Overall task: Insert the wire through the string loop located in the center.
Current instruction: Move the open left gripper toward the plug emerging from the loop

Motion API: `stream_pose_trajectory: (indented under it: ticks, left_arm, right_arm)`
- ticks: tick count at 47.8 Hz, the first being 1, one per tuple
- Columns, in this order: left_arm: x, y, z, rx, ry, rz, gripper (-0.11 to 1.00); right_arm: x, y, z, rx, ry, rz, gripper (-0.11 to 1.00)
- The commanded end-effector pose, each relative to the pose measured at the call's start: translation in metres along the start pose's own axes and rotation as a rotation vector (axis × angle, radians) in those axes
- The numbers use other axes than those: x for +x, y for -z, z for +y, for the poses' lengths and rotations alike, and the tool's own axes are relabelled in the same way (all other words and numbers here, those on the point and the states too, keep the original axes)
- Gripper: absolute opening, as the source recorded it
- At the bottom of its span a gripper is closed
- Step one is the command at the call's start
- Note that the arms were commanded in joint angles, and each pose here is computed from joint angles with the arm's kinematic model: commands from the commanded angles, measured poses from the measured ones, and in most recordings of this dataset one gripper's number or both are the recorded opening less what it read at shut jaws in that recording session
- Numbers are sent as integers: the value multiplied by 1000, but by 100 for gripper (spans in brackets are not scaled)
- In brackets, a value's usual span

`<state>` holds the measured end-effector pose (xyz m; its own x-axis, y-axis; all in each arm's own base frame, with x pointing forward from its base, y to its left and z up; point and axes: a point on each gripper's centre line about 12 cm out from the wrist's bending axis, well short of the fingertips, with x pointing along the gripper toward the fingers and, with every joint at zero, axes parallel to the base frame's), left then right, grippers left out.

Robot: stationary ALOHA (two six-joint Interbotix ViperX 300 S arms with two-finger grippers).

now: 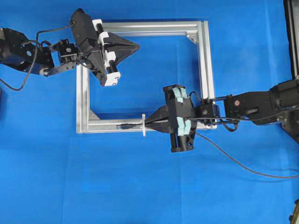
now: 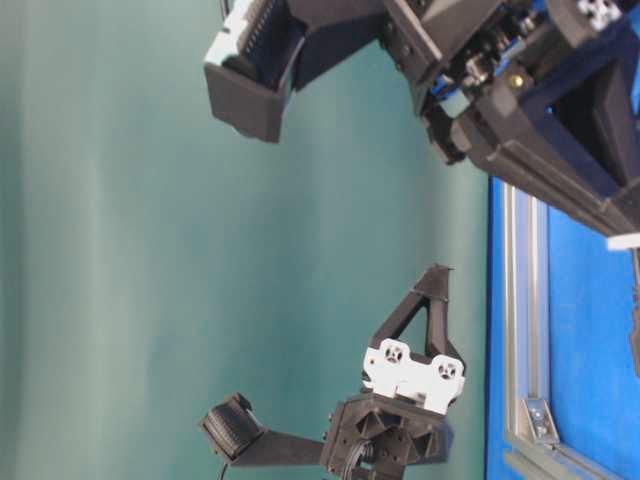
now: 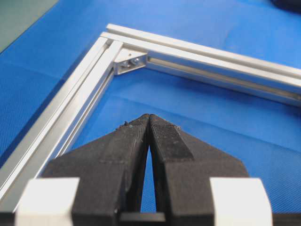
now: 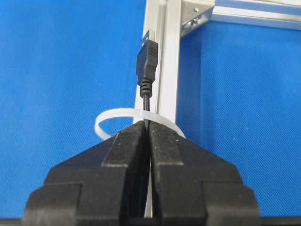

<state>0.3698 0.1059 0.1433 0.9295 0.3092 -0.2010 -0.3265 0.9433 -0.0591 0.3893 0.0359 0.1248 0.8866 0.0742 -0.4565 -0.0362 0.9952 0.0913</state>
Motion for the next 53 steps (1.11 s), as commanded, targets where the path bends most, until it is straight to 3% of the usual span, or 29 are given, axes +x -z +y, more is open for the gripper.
stream_pose_trajectory:
  ticks: [1, 27, 53]
  left_arm:
    - [0, -16, -2, -1, 7, -52, 0]
    - [-1, -14, -11, 1, 31, -44, 0]
    - [-22, 0, -93, 43, 246, 11, 0]
  right_arm:
    - [2, -13, 1, 0, -3, -37, -3]
    - [2, -12, 1, 0, -3, -32, -3]
    - [2, -10, 1, 0, -2, -28, -3]
